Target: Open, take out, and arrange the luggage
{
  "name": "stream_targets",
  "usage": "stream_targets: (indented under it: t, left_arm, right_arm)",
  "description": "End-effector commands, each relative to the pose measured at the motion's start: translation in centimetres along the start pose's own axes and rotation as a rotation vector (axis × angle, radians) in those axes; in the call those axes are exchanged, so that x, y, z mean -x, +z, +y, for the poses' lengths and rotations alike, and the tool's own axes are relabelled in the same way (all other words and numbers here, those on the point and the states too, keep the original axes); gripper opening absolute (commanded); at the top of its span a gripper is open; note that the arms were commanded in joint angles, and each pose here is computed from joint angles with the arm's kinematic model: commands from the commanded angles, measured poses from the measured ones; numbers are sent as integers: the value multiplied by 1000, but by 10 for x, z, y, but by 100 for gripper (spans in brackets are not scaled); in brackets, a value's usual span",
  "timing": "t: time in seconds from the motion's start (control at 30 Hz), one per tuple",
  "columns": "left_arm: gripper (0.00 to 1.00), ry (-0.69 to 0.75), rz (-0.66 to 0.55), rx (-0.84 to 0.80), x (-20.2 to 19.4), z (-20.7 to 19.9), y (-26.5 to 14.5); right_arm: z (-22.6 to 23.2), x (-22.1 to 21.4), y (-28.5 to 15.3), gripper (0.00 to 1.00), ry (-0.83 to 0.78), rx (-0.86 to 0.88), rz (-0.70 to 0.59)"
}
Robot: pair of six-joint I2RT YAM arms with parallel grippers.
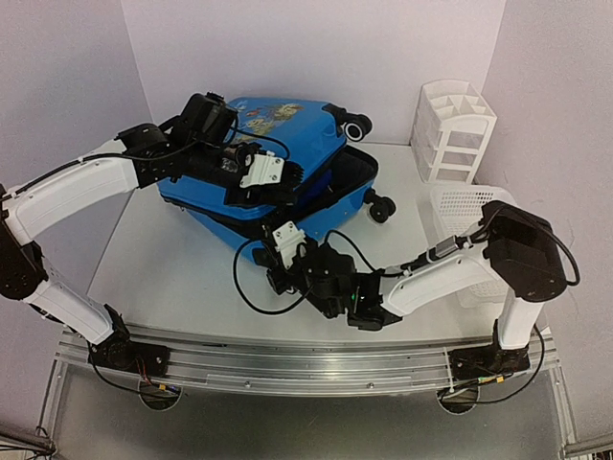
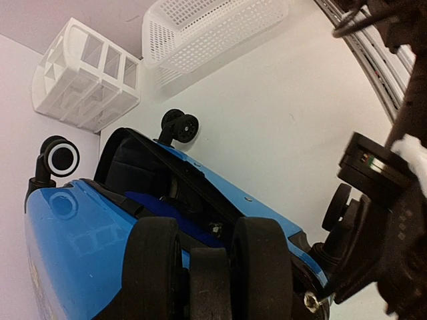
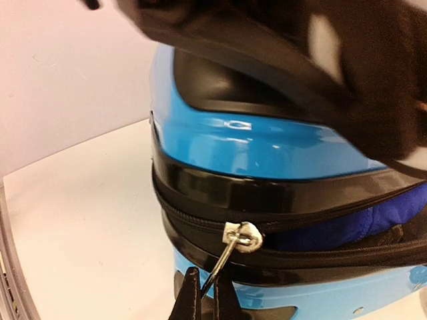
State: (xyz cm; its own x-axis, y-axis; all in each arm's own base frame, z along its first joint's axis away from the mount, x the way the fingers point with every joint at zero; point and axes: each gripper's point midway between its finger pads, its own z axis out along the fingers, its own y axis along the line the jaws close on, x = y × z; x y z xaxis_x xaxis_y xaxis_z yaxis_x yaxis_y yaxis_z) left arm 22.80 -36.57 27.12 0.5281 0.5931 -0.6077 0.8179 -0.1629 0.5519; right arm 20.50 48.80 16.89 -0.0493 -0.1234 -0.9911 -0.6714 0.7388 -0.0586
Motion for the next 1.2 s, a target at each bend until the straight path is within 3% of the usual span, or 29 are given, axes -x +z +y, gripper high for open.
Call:
stream_targets:
  t: [0.0, 0.17, 0.33, 0.47, 0.8, 1.17]
  left_arm:
    - [0, -147, -568, 143, 136, 63, -65]
    - [0, -168, -597, 101, 140, 56, -67]
    - [0, -192, -627, 73, 146, 56, -70]
    - [0, -191, -630, 47, 146, 51, -70]
    - [0, -140, -627, 9, 147, 39, -77]
    - [0, -114, -634, -33, 148, 25, -85]
  right_arm:
    - [47, 80, -5, 0, 16, 119, -205]
    - [46, 88, -1, 0, -46, 37, -211]
    - [35, 76, 22, 0, -200, -138, -133]
    - [34, 68, 37, 0, -292, -184, -88]
    - [42, 55, 84, 0, -343, -101, -19]
    - [90, 20, 112, 0, -416, 187, 99]
